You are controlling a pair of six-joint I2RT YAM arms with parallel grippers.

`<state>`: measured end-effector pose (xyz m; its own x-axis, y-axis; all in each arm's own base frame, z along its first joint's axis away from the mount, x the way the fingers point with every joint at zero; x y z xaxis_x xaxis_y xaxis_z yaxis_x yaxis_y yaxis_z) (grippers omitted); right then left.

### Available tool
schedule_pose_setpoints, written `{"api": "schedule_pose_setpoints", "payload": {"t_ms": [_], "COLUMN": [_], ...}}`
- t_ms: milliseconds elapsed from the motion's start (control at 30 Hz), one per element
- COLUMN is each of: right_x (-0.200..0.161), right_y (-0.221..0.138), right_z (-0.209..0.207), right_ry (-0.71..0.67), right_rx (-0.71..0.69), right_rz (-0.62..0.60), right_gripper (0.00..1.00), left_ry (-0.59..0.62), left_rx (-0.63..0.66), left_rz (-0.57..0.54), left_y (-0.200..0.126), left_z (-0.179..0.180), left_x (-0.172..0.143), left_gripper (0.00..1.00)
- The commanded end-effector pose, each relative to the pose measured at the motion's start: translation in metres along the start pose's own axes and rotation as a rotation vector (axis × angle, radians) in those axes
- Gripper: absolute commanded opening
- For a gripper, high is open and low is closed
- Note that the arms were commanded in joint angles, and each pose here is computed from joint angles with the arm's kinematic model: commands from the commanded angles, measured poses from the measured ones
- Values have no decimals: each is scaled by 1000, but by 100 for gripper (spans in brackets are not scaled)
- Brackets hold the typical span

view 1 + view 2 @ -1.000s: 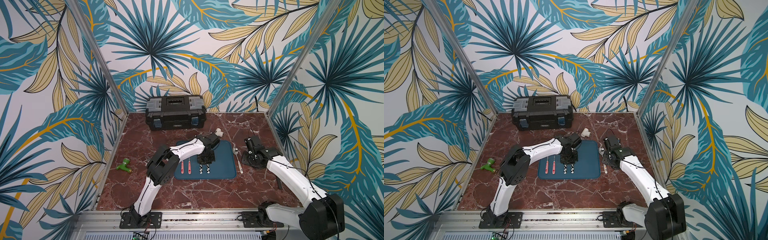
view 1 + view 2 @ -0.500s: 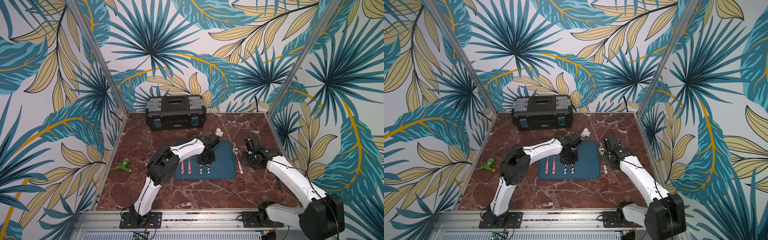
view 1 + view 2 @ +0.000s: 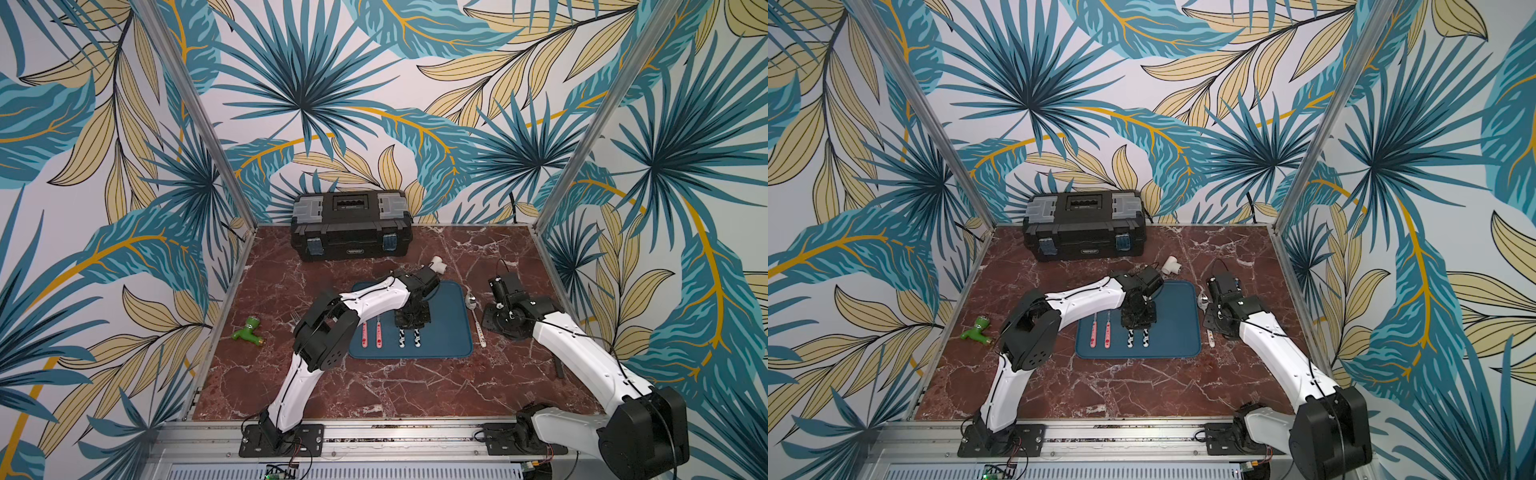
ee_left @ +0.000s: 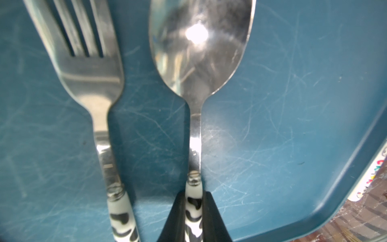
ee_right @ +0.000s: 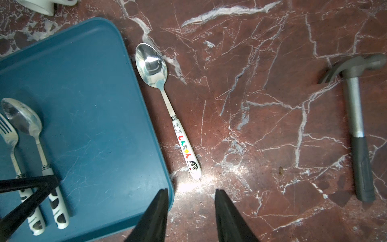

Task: Set the spoon and fork side by side
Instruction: Place the spoon on the tray.

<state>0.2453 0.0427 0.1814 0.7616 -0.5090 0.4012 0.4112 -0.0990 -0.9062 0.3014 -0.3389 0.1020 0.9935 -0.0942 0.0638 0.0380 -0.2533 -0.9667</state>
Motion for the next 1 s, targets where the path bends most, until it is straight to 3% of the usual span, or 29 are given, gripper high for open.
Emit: {"api": "schedule_pose_setpoints", "payload": {"t_ms": [0, 533, 967], "right_x": [-3, -4, -4], "right_y": [1, 1, 2], "right_z": [-4, -4, -4], "right_ry": [10, 12, 21], "right_rx": [-1, 8, 7], "right_rz": [6, 5, 2], "right_gripper": [44, 44, 44], "left_ry": [-6, -16, 49], "left_rx": [1, 18, 27], "left_rz": [22, 49, -28], "left_y": [6, 14, -16], "left_z": [1, 7, -2], "left_x": [-3, -8, 2], "left_gripper": [17, 23, 27]}}
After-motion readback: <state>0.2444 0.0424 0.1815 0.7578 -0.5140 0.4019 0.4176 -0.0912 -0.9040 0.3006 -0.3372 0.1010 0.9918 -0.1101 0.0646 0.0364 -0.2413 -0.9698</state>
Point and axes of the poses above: each gripper's point midway between its finger pads, its own y axis out along the fingers, its own z axis along the line the jaws close on, x = y × z, the point moved 7 cm from there along -y, back along the fingers, and after that the axes turned 10 degrees about y, right-handed, at the moved point
